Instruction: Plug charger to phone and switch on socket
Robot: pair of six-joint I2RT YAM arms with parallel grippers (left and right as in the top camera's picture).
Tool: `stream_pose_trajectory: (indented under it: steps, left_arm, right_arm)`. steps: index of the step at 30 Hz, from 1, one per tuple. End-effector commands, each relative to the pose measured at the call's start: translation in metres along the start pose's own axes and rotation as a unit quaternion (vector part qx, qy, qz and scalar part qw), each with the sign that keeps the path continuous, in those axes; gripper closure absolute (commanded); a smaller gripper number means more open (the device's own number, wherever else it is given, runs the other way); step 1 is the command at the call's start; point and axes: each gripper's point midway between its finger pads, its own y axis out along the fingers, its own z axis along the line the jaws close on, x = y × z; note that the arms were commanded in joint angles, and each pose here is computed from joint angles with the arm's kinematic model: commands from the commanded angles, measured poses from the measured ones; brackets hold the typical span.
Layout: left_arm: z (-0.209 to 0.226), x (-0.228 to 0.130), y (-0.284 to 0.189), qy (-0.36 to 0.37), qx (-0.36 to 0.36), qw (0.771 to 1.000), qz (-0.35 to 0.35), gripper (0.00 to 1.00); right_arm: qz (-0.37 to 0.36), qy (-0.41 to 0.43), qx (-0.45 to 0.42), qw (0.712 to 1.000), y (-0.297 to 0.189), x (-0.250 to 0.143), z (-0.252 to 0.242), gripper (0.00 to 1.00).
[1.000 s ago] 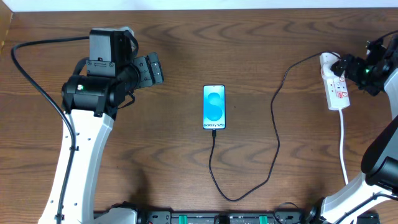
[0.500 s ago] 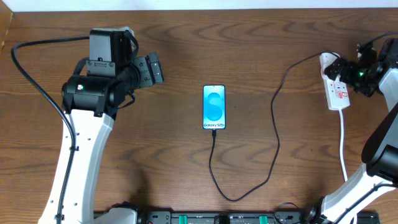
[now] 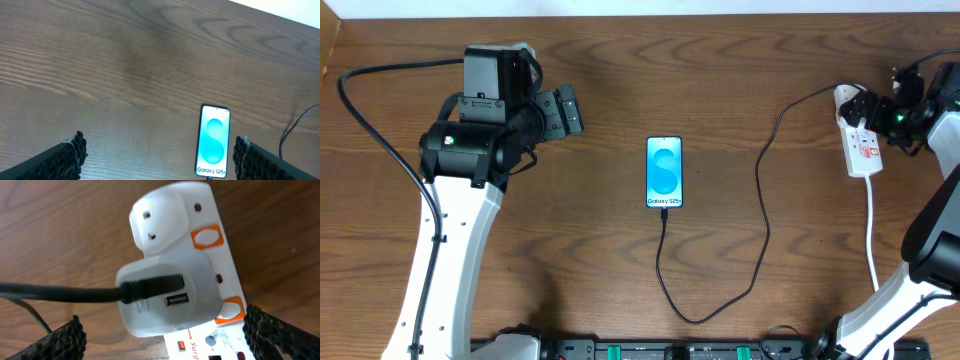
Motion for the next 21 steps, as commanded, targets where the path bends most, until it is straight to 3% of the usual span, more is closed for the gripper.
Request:
stream_pose_trajectory:
  steps: [1,21]
  left_arm:
    - [0.0049,0.0010,0.0002,0.004,0.009,1.000,-0.001,0.05]
    - [0.0049,0.0010,0.0002,0.004,0.009,1.000,-0.001,0.05]
  right_arm:
    - [0.019,-0.010,0.010,1.000,0.0128,-0.0144,0.0046,0.01]
    - [0.008,-0.029,0.001,1.000,0.0163,-0.0086,0.0066,0.01]
